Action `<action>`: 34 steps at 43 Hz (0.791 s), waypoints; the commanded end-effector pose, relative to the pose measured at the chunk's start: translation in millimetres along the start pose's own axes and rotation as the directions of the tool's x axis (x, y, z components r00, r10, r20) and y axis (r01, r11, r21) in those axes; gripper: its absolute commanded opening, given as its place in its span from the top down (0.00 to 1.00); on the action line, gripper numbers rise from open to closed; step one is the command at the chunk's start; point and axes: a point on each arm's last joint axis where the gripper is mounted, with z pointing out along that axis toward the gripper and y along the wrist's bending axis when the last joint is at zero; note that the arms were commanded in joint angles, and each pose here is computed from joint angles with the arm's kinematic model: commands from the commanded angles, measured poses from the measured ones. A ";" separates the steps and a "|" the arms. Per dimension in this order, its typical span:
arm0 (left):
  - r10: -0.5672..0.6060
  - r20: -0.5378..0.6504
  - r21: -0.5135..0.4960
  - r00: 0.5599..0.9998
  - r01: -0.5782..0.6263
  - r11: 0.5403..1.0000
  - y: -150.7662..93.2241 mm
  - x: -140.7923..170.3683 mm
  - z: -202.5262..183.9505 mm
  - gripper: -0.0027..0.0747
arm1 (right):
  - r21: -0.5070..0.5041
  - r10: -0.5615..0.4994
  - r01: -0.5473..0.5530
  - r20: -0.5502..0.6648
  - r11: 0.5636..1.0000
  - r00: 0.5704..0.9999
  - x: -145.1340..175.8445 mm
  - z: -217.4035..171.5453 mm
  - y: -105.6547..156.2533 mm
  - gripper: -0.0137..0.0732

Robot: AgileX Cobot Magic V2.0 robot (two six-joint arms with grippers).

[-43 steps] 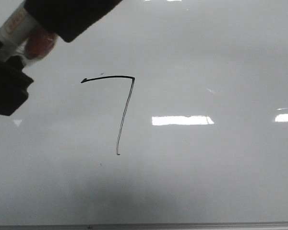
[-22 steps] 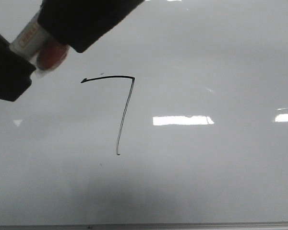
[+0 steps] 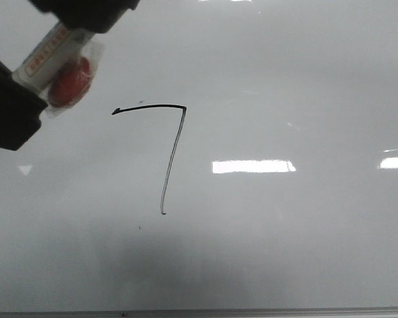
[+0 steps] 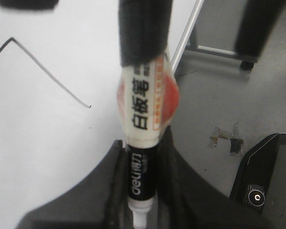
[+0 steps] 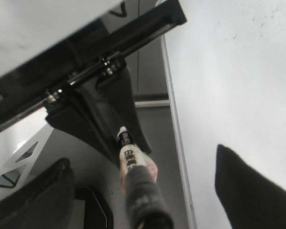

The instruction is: Write number 7 on whiteboard

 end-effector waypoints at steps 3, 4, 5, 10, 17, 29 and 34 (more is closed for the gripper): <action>-0.185 0.041 -0.127 0.982 0.189 0.974 27.5 -4.1 -2.2 0.99 | 0.124 0.059 -0.079 0.160 0.989 0.985 -20.8 -45.9 -4.6 0.17; -0.218 0.033 -0.152 0.975 0.221 0.963 33.0 -1.3 -1.4 0.99 | 0.141 0.085 -0.109 0.166 0.984 0.982 -18.6 -50.8 -7.5 0.18; -0.268 0.026 -0.180 0.963 0.268 0.946 38.9 2.1 -1.0 0.99 | 0.156 0.099 -0.127 0.173 0.980 0.980 -17.0 -55.3 -9.3 0.19; -0.443 0.013 -0.340 0.896 0.420 0.841 73.2 25.0 -5.1 0.99 | 0.250 0.212 -0.265 0.219 0.931 0.952 -0.1 -79.0 -18.3 0.24; -0.599 0.082 -0.538 0.796 0.542 0.646 116.3 60.8 -23.9 0.99 | 0.407 0.295 -0.409 0.315 0.817 0.902 33.4 -112.4 -17.0 0.35; -0.727 0.162 -0.650 0.667 0.627 0.430 153.8 106.7 -27.7 0.99 | 0.605 0.314 -0.576 0.490 0.549 0.813 103.9 -146.3 16.8 0.73; -0.732 0.156 -0.648 0.663 0.628 0.431 162.9 113.7 -14.7 0.99 | 0.630 0.281 -0.604 0.542 0.487 0.792 121.1 -148.9 32.7 0.88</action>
